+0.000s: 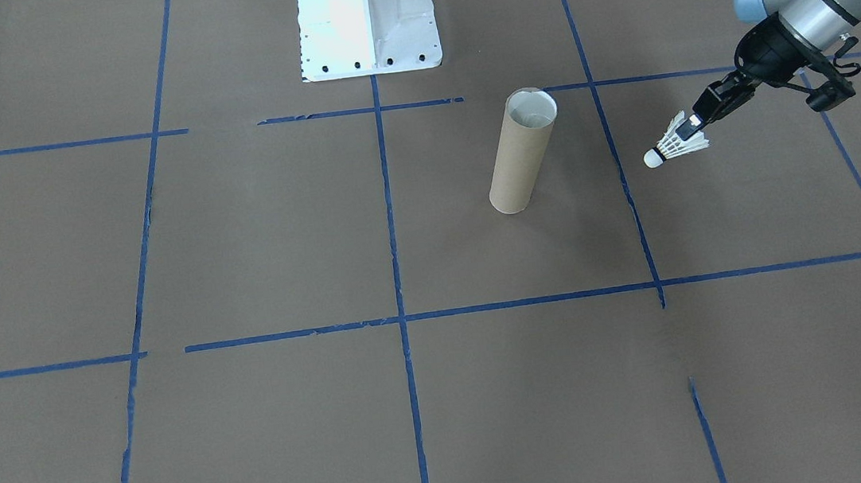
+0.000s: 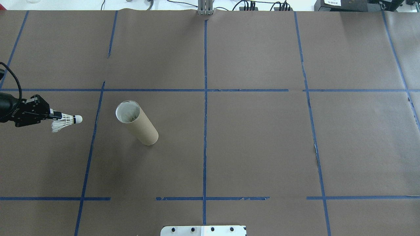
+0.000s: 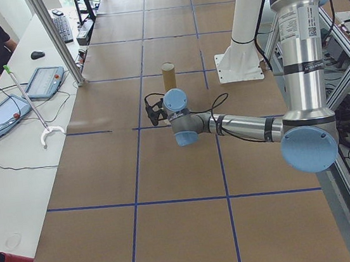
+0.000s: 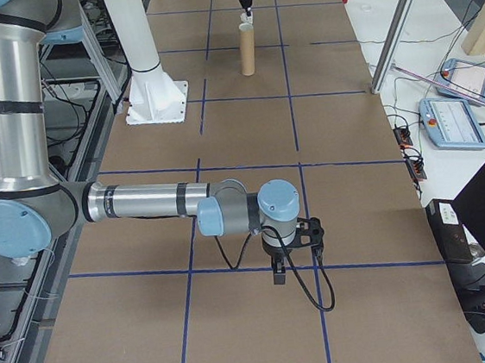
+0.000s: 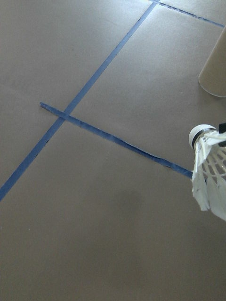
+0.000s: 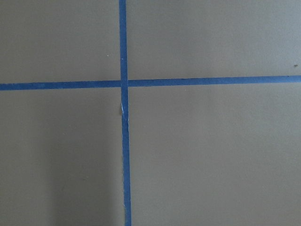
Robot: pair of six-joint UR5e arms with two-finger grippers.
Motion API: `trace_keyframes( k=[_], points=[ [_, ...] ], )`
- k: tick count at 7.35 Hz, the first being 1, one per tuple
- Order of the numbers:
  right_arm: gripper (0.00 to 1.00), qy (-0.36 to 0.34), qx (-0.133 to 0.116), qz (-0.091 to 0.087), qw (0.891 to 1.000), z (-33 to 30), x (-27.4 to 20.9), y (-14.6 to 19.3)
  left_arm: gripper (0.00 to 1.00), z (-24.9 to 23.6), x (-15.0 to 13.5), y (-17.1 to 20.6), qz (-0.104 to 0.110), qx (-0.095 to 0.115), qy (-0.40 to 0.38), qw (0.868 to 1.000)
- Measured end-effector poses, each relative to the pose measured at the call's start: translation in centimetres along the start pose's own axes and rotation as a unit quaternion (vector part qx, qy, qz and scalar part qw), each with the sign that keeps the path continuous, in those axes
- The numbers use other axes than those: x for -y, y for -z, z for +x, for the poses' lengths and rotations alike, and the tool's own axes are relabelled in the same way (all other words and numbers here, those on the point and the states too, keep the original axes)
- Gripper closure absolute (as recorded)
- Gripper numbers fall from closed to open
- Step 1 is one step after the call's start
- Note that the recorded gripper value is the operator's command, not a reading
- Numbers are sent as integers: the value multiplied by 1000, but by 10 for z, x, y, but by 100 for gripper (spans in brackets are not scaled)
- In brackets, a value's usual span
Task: Collect badminton balls into bucket
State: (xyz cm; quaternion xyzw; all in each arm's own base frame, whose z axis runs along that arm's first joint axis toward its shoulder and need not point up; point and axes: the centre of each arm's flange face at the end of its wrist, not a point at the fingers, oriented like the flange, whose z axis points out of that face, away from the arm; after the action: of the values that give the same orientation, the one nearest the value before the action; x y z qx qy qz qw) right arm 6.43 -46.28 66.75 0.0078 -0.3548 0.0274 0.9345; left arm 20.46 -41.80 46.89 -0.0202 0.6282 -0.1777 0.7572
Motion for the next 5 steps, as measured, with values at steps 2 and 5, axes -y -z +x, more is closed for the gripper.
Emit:
trace_keyframes(
  k=[2,5],
  points=[
    [0,0,0,0,1000,0,0,0,100,21,8,21,22,12,-71,997],
    [0,0,0,0,1000,0,0,0,100,57,7,52,43,33,-156,986]
  ],
)
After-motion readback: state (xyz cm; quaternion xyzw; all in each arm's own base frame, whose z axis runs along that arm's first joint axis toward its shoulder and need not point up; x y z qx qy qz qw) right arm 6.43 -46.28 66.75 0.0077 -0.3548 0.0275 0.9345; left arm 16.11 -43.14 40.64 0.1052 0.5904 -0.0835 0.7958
